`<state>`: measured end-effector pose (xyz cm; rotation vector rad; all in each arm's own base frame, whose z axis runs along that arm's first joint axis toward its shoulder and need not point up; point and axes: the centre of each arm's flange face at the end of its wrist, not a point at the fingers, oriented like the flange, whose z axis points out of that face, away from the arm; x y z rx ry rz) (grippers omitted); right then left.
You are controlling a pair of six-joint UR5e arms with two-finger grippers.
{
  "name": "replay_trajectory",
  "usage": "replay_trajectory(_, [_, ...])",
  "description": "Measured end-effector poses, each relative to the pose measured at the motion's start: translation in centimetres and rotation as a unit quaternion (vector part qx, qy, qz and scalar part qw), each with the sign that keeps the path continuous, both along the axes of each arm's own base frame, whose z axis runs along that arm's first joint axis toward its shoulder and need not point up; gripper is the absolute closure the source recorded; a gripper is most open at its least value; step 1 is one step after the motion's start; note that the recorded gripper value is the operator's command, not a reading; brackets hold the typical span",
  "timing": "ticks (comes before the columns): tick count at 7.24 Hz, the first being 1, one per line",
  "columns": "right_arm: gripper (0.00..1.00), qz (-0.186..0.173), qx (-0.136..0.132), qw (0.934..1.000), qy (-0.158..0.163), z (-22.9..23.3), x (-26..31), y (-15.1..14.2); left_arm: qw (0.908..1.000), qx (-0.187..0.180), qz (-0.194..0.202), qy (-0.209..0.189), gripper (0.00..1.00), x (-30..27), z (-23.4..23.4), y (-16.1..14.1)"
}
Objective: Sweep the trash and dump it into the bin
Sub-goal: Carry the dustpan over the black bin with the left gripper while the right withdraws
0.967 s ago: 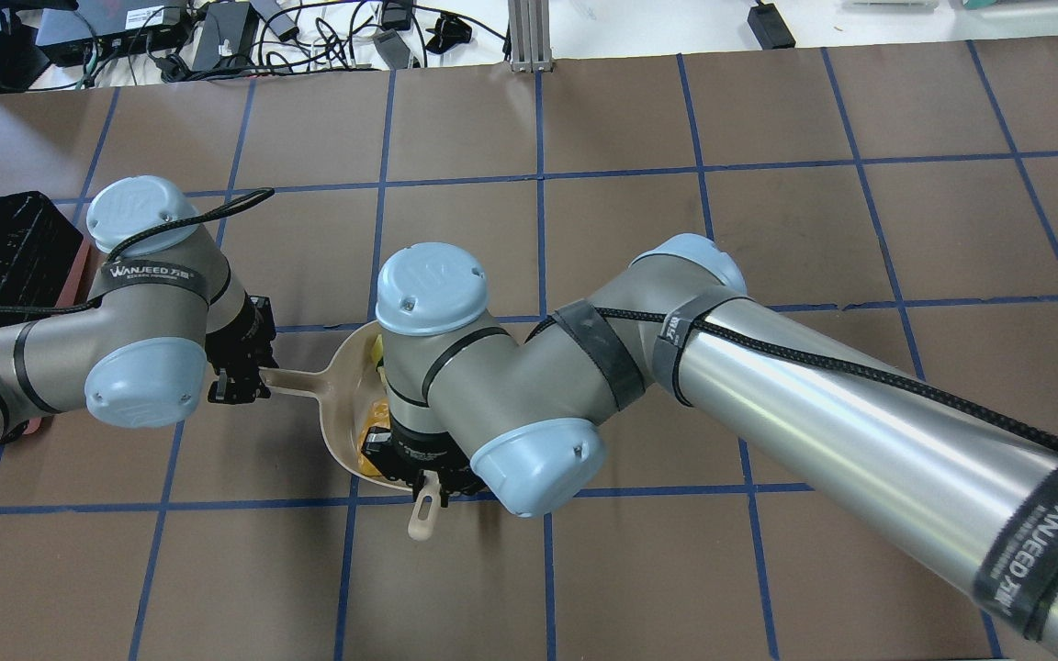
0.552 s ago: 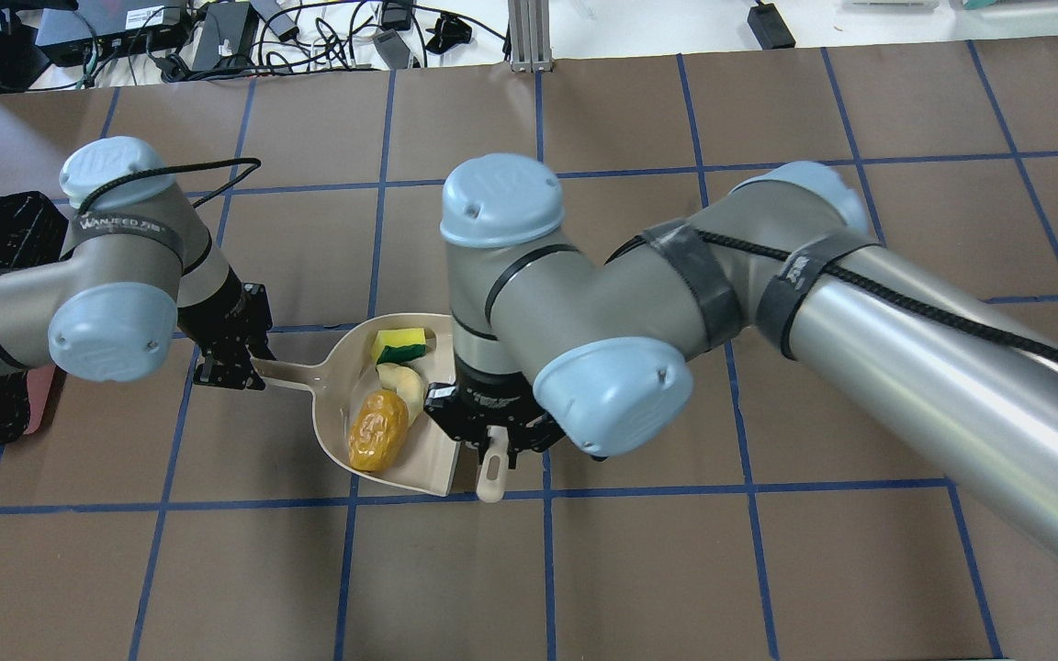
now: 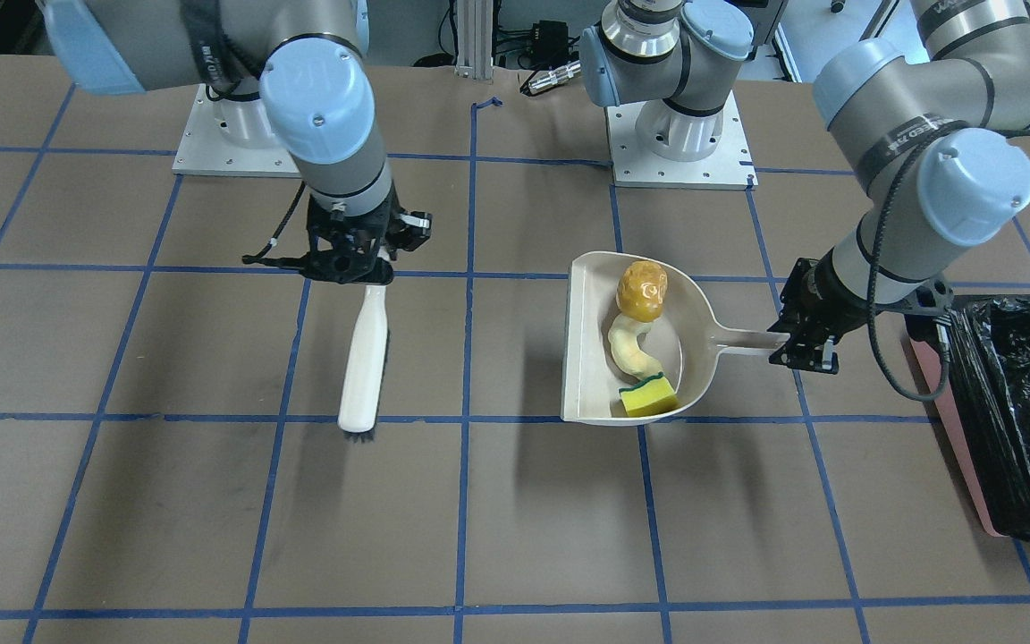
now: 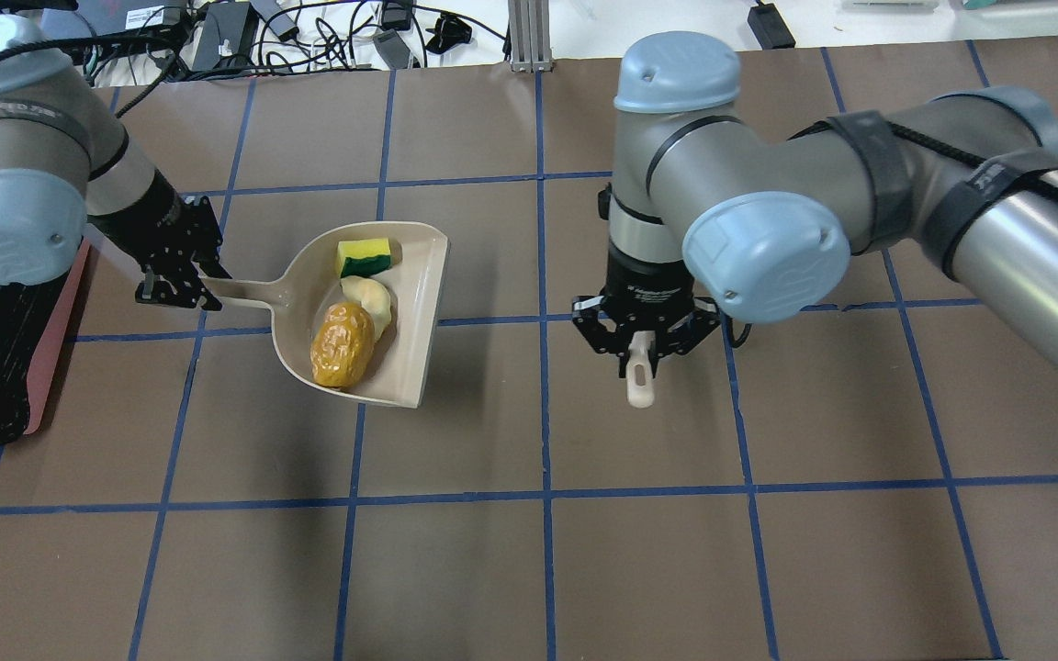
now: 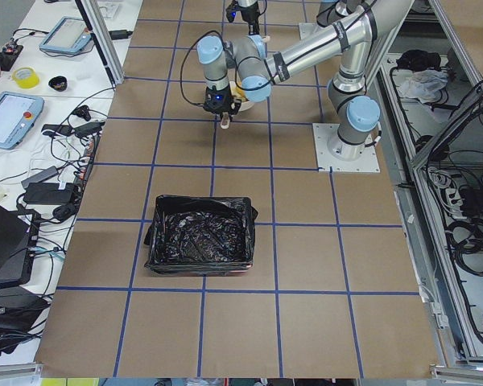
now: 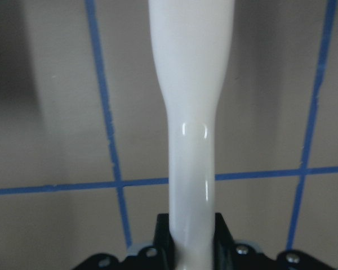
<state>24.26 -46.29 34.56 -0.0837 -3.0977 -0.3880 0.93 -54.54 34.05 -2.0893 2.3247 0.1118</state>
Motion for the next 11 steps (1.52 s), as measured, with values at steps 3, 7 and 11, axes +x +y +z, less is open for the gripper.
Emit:
replay_trajectory(3, [1.00,0.018,-0.005,0.9998,0.000,0.2,-12.1,-4.4,0.9997,-0.014,0.003,0.019,1.00,6.0,3.0,-2.5])
replay_trajectory(7, [1.00,0.029,0.007,0.9994,0.015,-1.6,-23.7,-6.8,0.9985,-0.008,0.000,0.054,1.00,16.3,4.8,-3.6])
replay_trajectory(11, [1.00,0.036,0.000,0.9993,0.008,-5.4,-28.7,-9.2,0.9983,-0.023,0.016,0.051,1.00,25.9,6.3,-3.6])
